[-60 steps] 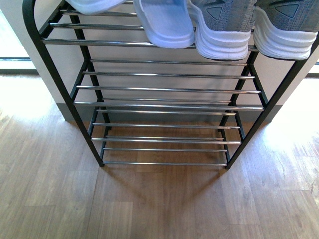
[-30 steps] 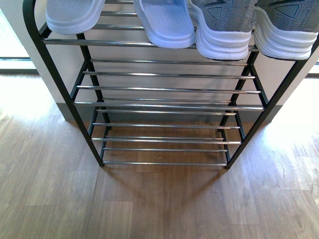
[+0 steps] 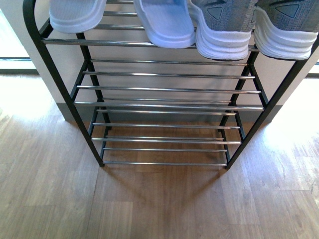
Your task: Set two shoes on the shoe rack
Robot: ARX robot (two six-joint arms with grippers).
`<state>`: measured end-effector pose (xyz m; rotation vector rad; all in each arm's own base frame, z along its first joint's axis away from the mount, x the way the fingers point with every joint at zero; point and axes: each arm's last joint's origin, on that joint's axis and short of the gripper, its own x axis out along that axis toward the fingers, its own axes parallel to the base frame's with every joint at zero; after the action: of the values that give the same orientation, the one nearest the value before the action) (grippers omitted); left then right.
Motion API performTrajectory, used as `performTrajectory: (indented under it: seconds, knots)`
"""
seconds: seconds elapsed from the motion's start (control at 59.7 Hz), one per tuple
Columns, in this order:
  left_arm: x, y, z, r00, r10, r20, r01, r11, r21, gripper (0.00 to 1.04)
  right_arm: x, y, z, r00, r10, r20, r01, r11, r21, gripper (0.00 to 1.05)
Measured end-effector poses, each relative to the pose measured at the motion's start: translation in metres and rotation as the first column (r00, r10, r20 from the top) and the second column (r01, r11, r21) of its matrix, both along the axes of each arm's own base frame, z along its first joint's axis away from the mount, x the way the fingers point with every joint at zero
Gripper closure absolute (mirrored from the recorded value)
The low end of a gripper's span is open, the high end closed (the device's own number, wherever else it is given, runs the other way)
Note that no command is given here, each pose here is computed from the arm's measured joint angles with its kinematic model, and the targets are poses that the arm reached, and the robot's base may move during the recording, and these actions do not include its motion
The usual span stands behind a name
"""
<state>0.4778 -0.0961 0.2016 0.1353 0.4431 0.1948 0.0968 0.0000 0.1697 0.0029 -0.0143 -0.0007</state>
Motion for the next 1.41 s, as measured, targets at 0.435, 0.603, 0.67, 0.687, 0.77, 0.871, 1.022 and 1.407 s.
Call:
performTrajectory:
  seconds: [0.435, 0.603, 0.67, 0.687, 0.77, 0.871, 1.022, 1.407]
  knots:
    - [-0.046, 0.020, -0.012, 0.900, -0.162, 0.404, 0.216, 0.972, -0.093, 0.13, 0.000, 0.000, 0.000, 1.000, 0.000, 0.000, 0.000, 1.000, 0.000, 0.09]
    - [-0.048, 0.025, -0.007, 0.890, -0.151, 0.430, 0.209, 0.974, -0.092, 0.09, 0.000, 0.000, 0.000, 1.000, 0.000, 0.000, 0.000, 1.000, 0.000, 0.09]
    - [-0.049, 0.024, -0.008, 0.891, -0.153, 0.428, 0.211, 0.973, -0.091, 0.09, 0.000, 0.000, 0.000, 1.000, 0.000, 0.000, 0.000, 1.000, 0.000, 0.09]
    - [-0.049, 0.024, -0.008, 0.891, -0.153, 0.428, 0.211, 0.973, -0.092, 0.09, 0.000, 0.000, 0.000, 1.000, 0.000, 0.000, 0.000, 1.000, 0.000, 0.09]
    - [-0.049, 0.024, -0.008, 0.891, -0.153, 0.428, 0.211, 0.973, -0.092, 0.09, 0.000, 0.000, 0.000, 1.000, 0.000, 0.000, 0.000, 1.000, 0.000, 0.09]
    - [-0.049, 0.025, -0.008, 0.891, -0.152, 0.428, 0.210, 0.973, -0.092, 0.09, 0.000, 0.000, 0.000, 1.000, 0.000, 0.000, 0.000, 1.000, 0.000, 0.09]
    - [-0.048, 0.023, -0.007, 0.914, -0.116, 0.389, 0.170, 0.980, -0.107, 0.09, 0.000, 0.000, 0.000, 1.000, 0.000, 0.000, 0.000, 1.000, 0.000, 0.09]
    - [-0.031, 0.019, -0.003, 0.995, -0.096, -0.021, 0.096, 0.995, 0.000, 0.09, 0.000, 0.000, 0.000, 1.000, 0.000, 0.000, 0.000, 1.000, 0.000, 0.09]
